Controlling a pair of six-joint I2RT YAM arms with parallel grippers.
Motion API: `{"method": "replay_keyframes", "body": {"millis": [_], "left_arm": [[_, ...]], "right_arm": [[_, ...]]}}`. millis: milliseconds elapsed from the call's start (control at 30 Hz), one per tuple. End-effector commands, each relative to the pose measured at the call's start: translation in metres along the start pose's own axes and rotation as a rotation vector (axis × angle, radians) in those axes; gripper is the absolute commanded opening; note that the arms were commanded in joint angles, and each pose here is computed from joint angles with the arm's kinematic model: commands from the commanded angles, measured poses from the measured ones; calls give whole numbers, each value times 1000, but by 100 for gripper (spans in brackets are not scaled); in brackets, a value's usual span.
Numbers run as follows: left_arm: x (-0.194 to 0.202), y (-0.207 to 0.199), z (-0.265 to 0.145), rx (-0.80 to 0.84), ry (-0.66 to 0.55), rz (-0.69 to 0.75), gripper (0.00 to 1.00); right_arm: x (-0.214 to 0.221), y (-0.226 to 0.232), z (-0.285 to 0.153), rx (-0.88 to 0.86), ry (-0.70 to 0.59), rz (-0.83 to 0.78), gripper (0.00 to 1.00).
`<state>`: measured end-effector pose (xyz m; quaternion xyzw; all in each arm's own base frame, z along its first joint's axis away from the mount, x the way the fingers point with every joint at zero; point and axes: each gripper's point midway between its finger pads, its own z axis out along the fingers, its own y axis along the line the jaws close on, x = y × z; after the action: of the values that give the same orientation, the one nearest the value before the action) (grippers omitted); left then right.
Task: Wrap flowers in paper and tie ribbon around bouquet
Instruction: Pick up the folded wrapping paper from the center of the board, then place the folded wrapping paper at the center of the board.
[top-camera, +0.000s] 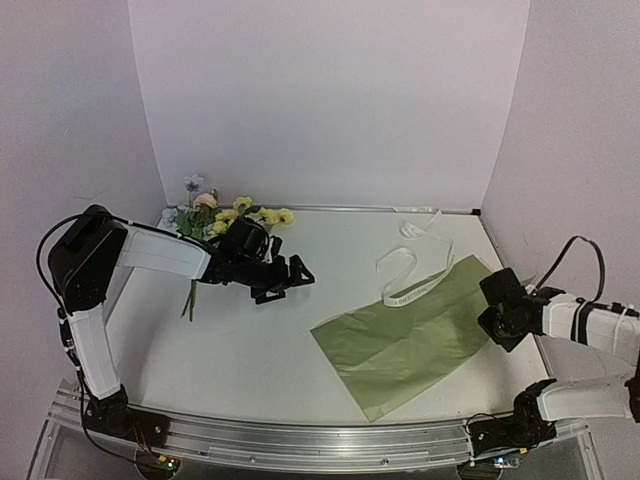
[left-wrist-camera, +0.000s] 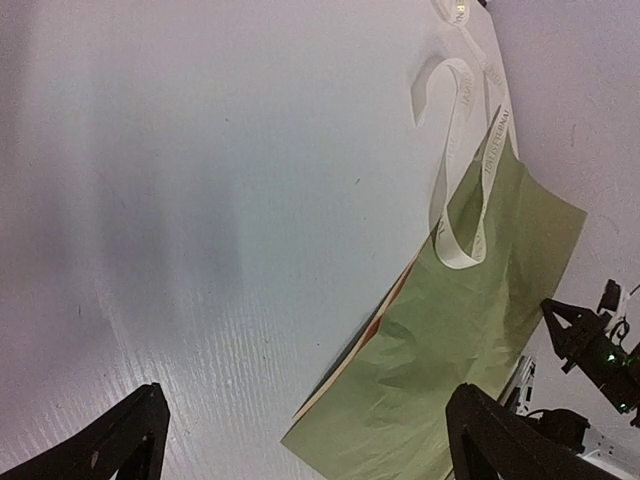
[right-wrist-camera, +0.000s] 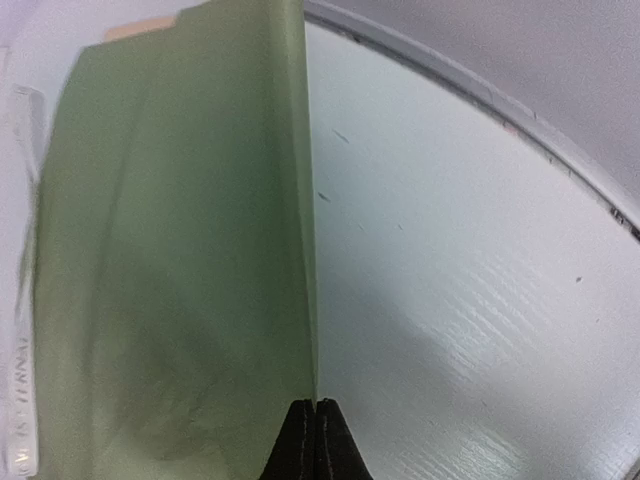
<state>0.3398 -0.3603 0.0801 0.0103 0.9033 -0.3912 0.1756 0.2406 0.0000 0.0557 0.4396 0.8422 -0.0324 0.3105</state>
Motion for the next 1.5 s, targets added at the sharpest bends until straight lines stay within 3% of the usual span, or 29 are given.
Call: {"method": "replay_keyframes", "body": {"millis": [0,167,333,633,833,1033,1233,1467], "left_arm": [[-21,-28,-24,63,-64,49,100],[-25,-29,-28,65,-71,46,100],[-29,-33,-34,68,-81,48,100],[-36,-35,-54,48,-99,70,100],[-50,-31,-80,65,-134,79,100],[-69,-11,-115,52,-202,58,100],[-75,12,-144,6,-267,22,100],[-79,32,-167,-26,-317,-16,100]], "right_arm": [[-62,10,-50,-29,-195,-59,0],[-111,30,-111,-92,-282,-154,0],[-138,49,-156,-142,-283,-230,0],[-146,129,-238,-517,-120,-350,0],[-114,205,-288,-862,91,-394,0],[-48,299,-318,-1054,275,-456,0],[0,388,-360,-1247,442,-367,0],[11,432,-388,-1368,587,-223,0]]}}
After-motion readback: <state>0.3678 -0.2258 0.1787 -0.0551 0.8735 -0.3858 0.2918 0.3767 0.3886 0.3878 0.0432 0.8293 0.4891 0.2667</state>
